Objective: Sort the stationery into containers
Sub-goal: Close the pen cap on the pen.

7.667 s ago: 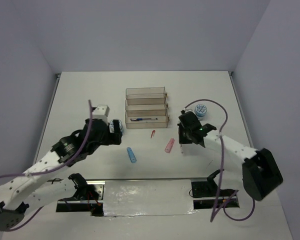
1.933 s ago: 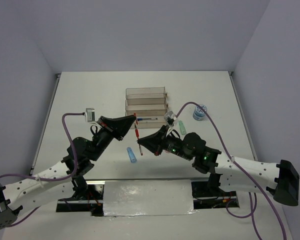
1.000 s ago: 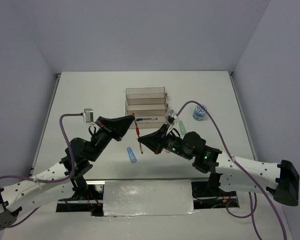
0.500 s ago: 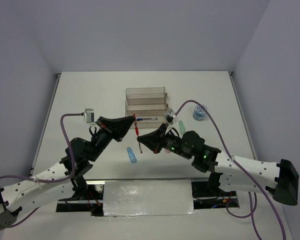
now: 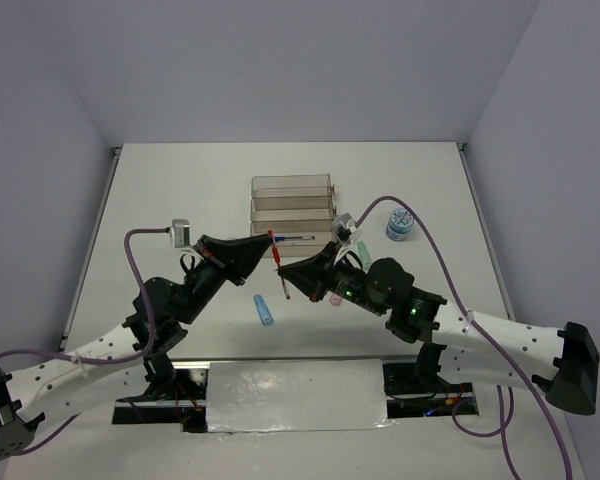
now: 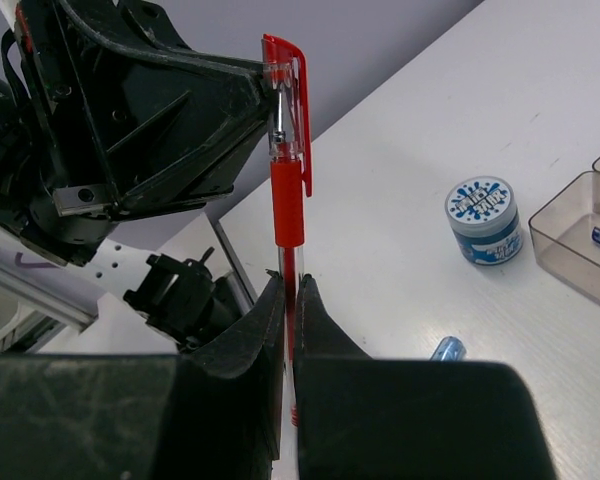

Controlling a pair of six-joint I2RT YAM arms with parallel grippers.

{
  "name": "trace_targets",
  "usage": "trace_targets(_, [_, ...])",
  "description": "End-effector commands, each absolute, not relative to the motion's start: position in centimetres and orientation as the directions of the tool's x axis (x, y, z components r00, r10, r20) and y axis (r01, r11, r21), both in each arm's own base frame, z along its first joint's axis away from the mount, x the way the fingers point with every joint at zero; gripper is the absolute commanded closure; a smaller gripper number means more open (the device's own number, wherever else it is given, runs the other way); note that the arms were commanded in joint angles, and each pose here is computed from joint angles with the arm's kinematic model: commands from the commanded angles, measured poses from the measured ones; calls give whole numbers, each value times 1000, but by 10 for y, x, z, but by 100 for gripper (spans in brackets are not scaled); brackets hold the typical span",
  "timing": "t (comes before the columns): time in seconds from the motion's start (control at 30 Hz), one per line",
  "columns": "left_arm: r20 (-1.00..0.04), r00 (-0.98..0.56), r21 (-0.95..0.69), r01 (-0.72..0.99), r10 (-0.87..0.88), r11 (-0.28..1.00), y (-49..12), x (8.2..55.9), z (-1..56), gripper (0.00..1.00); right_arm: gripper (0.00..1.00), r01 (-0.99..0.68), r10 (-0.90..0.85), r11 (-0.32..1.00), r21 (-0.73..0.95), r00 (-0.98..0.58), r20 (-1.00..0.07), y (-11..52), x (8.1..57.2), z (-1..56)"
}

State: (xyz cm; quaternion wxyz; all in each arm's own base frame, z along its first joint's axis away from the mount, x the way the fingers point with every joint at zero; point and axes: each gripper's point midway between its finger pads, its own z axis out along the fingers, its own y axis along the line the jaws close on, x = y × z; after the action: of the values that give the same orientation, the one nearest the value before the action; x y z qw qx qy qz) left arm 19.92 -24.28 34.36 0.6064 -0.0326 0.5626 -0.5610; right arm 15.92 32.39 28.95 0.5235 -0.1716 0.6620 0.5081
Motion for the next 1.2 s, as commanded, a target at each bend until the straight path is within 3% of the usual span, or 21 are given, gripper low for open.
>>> trace_targets(0.0, [-605,-293,-680,675,-741,287,-247,191,352,100,100,-789,422,410,458,-281,-862,316,170,348])
trace_targets(0.27, [-581,-351,-712,657,-734,249,-252,188,346,100,100,-844,415,395,361,-187,-890,319,173,367])
trace_targets(0.53, [-617,-451,-761,550,-645,343,-261,193,322,100,100,-902,324,403,153,-15,-946,317,167,374])
trace_targets(0.8, [-635,-429,-752,534,-642,387,-249,192,317,100,100,-873,298,462,154,-11,-955,314,180,375])
trace_targets(0.97, [-711,-360,-686,541,-604,486,-232,192,339,100,100,-843,285,501,196,-53,-957,310,188,353])
trace_targets(1.07, [-753,-309,-637,564,-581,525,-224,191,360,77,100,-840,271,501,209,-77,-959,312,189,342])
trace_targets(1.1, [-769,-273,-608,589,-577,532,-221,190,377,52,100,-838,269,497,224,-97,-958,314,189,337])
trace_targets(1.17, [-792,-252,-577,608,-556,546,-224,191,387,27,100,-840,265,485,245,-126,-956,317,187,331])
